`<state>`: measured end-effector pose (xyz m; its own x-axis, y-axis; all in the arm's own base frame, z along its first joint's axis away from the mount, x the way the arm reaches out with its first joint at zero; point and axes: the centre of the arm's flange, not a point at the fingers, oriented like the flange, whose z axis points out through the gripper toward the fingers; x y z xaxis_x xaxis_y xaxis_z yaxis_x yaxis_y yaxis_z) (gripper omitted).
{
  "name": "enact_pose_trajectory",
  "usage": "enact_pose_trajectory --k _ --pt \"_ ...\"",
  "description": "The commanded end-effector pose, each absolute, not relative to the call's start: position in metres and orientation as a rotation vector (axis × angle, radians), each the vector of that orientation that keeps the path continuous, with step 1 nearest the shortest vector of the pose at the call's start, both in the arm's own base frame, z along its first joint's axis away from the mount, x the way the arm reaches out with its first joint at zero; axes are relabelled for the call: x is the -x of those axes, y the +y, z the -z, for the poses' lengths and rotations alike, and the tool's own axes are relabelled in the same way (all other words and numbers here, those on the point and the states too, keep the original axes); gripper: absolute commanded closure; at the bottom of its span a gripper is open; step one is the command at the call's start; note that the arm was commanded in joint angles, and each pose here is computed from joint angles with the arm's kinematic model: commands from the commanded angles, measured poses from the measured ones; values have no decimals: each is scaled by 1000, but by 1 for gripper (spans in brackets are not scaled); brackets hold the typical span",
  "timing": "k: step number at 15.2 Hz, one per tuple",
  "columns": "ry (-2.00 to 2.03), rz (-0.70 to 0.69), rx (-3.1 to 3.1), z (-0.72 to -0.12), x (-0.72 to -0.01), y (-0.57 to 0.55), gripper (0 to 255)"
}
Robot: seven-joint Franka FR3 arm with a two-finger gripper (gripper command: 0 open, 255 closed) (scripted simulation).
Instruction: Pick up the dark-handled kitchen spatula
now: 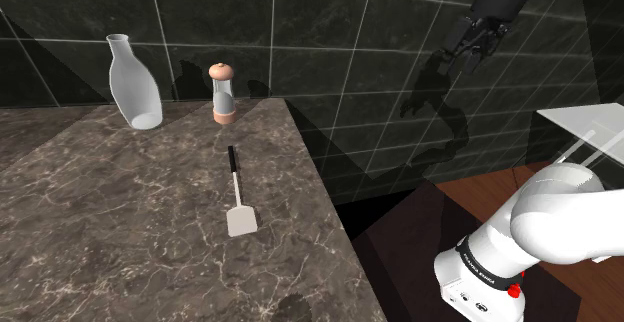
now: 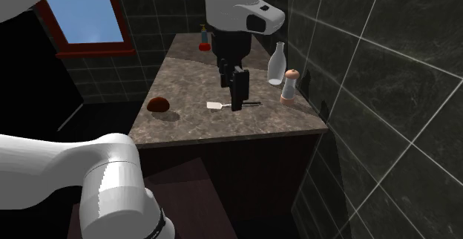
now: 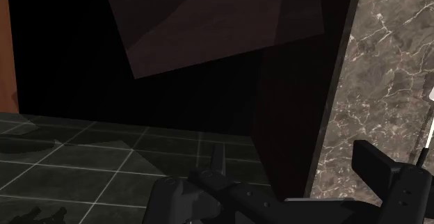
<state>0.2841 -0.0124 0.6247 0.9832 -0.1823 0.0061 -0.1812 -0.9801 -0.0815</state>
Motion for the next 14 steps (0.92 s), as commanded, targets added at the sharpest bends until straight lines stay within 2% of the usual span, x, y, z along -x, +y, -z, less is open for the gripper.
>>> enact_pose_trajectory --k 1,14 --pt "280 21 3048 -625 -284 -12 0" --pt "370 47 3068 -538 -344 127 0"
